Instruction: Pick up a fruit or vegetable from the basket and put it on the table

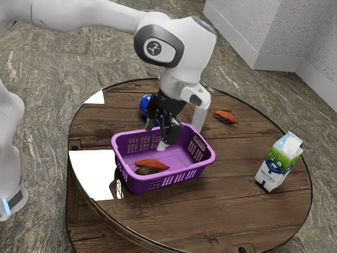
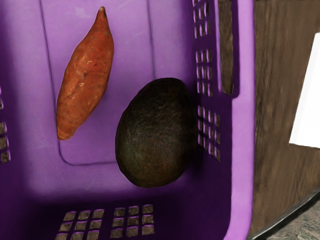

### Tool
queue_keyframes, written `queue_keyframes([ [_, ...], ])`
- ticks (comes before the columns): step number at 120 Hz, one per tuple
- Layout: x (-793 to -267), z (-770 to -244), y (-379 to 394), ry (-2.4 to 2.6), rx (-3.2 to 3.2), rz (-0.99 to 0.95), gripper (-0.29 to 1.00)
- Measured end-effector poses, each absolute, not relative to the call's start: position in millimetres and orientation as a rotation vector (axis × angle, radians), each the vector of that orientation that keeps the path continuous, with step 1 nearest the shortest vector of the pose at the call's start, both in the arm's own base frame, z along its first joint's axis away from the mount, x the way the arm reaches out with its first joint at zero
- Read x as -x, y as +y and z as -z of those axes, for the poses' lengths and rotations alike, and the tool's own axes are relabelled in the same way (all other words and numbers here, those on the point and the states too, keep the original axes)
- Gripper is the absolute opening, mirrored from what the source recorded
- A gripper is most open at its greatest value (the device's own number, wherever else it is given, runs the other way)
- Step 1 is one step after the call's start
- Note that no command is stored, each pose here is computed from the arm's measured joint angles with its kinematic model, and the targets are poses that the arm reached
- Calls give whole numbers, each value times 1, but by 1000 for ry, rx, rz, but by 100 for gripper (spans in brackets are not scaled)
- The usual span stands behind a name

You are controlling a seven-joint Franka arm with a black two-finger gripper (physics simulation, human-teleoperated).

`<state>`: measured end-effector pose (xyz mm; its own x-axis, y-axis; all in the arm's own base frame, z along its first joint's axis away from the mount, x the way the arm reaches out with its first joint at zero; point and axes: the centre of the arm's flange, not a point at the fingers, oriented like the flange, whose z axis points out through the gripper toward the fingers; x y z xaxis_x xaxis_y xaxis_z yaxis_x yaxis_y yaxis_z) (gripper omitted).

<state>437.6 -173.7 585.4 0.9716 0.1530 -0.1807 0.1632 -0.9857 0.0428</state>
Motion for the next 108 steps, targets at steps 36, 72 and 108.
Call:
queue_keyframes([
  [36, -469, -544, -143, 47, -3130, 136, 61],
  [72, -474, -505, -127, -114, -3130, 172, 60],
  [108, -484, -480, -120, -232, -3115, 167, 54],
])
